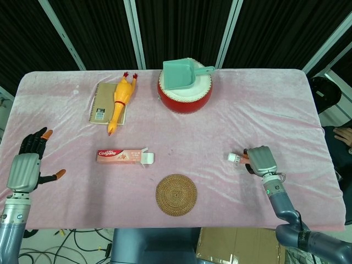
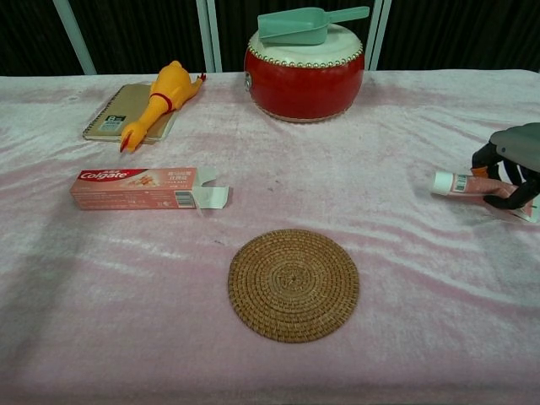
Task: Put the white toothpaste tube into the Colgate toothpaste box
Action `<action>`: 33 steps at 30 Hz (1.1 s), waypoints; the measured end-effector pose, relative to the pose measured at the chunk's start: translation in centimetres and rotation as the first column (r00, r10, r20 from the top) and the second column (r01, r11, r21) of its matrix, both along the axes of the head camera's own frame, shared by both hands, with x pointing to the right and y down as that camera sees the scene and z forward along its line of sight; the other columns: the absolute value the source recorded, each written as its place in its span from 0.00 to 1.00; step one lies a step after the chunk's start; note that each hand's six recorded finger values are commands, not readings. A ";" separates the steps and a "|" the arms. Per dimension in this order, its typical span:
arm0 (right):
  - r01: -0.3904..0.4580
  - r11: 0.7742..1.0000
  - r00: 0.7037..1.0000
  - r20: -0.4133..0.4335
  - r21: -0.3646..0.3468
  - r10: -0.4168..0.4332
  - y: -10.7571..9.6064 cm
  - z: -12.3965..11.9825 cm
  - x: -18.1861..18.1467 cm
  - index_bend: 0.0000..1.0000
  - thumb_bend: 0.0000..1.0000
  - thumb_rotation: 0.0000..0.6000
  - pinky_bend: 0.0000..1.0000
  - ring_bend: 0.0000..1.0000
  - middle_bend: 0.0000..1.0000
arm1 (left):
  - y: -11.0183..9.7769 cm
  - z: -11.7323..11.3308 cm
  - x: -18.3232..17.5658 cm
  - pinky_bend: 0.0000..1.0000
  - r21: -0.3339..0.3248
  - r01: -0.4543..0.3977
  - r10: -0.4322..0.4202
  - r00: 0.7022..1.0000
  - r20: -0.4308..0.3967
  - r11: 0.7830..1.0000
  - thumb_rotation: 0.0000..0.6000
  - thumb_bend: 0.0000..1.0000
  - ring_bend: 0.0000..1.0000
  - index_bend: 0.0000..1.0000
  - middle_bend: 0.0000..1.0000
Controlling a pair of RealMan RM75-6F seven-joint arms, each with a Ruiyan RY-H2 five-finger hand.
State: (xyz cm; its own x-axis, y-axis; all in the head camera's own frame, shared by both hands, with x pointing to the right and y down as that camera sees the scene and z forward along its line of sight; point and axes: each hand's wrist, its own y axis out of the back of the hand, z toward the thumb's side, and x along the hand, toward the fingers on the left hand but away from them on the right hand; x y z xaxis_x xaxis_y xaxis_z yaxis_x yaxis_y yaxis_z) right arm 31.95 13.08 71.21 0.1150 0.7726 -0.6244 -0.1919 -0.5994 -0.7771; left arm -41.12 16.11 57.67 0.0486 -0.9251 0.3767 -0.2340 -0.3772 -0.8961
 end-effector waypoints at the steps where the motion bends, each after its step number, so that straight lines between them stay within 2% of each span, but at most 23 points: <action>1: -0.001 1.000 1.000 0.002 0.004 0.001 -0.2 -0.2 0.0 0.65 0.39 1.00 0.49 0.56 0.59 | -0.1 0.1 0.3 0.00 -0.006 -0.010 0.010 1.000 0.002 1.000 1.00 0.02 0.00 0.02 0.00; 7: -0.003 1.000 1.000 0.007 0.017 0.003 -0.9 -1.0 -0.1 0.65 0.39 1.00 0.48 0.56 0.59 | -1.2 1.3 2.4 0.00 -0.057 -0.055 0.056 0.998 0.015 0.997 1.00 0.02 0.00 0.03 0.00; 12: -0.010 1.000 1.000 0.007 0.027 0.010 -1.5 -1.6 0.2 0.65 0.39 1.00 0.48 0.56 0.59 | -2.1 3.4 4.0 0.12 -0.121 -0.093 0.099 0.994 0.051 0.988 1.00 0.07 0.02 0.07 0.02; 15: -0.014 0.999 1.000 0.008 0.031 0.013 -1.9 -1.9 0.3 0.65 0.39 1.00 0.48 0.56 0.59 | -2.5 5.0 5.0 0.13 -0.176 -0.095 0.108 0.992 0.067 0.980 1.00 0.07 0.03 0.10 0.06; 19: -0.018 0.999 1.000 0.008 0.039 0.018 -2.2 -2.4 0.6 0.65 0.39 1.00 0.48 0.56 0.59 | -2.9 7.5 6.6 0.14 -0.266 -0.102 0.134 0.986 0.103 0.959 1.00 0.08 0.04 0.12 0.08; 23: -0.031 0.999 0.999 0.009 0.042 0.030 -2.5 -2.7 1.1 0.65 0.39 1.00 0.48 0.56 0.59 | -2.9 9.7 8.8 0.18 -0.335 -0.130 0.186 0.972 0.141 0.933 1.00 0.14 0.07 0.15 0.10; 30: -0.039 0.998 0.999 0.011 0.043 0.038 -2.6 -3.0 1.5 0.65 0.39 1.00 0.48 0.56 0.59 | -2.7 12.9 12.3 0.21 -0.402 -0.147 0.226 0.961 0.158 0.904 1.00 0.16 0.10 0.19 0.15; 33: -0.040 0.998 0.999 0.015 0.045 0.039 -2.7 -3.1 1.5 0.65 0.39 1.00 0.48 0.56 0.59 | -2.7 13.7 13.3 0.24 -0.418 -0.154 0.237 0.959 0.156 0.895 1.00 0.21 0.13 0.24 0.19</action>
